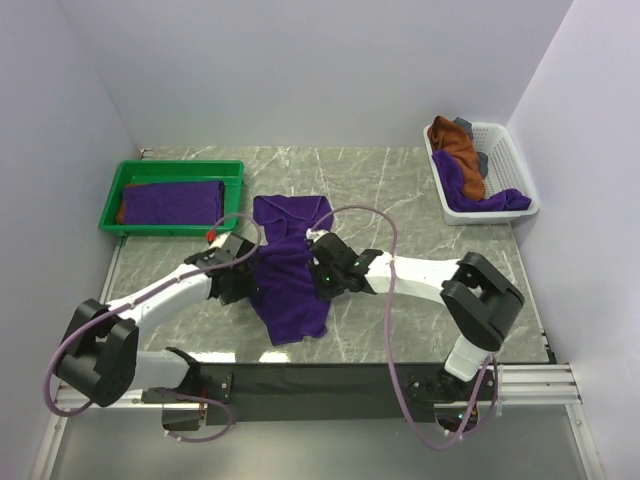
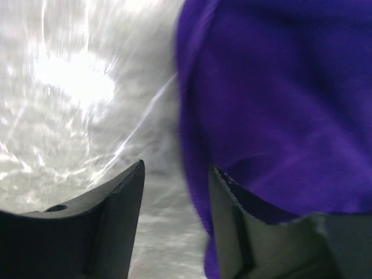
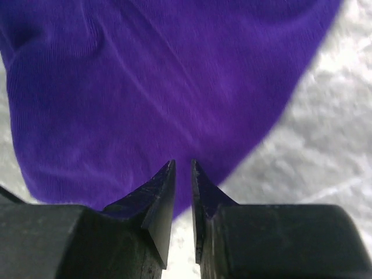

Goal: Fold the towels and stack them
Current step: Flatten out the crumpled towel

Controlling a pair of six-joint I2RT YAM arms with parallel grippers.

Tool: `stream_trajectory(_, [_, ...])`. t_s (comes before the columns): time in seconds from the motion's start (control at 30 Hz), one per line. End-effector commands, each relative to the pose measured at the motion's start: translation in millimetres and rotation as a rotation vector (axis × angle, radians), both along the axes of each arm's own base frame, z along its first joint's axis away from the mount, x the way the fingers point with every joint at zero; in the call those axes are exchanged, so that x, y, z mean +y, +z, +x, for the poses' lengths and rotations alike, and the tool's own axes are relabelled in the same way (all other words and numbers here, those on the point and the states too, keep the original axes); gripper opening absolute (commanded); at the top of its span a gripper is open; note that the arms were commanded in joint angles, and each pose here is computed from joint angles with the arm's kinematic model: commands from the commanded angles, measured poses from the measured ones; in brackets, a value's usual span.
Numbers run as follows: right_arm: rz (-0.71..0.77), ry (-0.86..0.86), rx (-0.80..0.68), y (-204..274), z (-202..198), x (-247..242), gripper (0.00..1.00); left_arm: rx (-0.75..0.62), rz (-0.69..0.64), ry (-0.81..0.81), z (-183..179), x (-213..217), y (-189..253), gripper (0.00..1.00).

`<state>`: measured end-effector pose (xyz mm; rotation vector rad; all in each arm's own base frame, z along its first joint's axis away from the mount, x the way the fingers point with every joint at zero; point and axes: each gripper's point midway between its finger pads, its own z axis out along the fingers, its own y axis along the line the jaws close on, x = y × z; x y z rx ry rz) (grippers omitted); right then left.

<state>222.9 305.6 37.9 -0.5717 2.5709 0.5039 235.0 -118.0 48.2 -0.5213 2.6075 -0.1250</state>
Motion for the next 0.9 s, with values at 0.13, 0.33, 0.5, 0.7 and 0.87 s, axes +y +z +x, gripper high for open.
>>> stream_trajectory(0.13, [0.0,-0.062,0.0,-14.3,32.0,-3.8,0.21,-0.005,-0.018,0.057,9.6,-9.0,-25.8,0.39])
stream_trajectory(0.33, [-0.051,-0.245,0.045,-24.6,52.1,-67.1,0.2,0.036,0.121,0.056,39.4,-6.5,-41.9,0.17])
stream_trajectory(0.5, [-0.051,-0.411,0.04,-15.6,75.3,-122.2,0.2,-0.003,0.188,0.0,94.1,-24.7,-23.4,0.15])
stream_trajectory(0.7, [0.005,-0.431,-0.085,26.0,92.7,-130.1,0.23,-0.106,0.279,-0.067,151.1,-36.5,15.7,0.25])
stream_trajectory(0.87, [0.057,-0.429,-0.11,44.9,88.2,-128.7,0.38,-0.14,0.216,-0.084,146.8,-43.6,45.1,0.55])
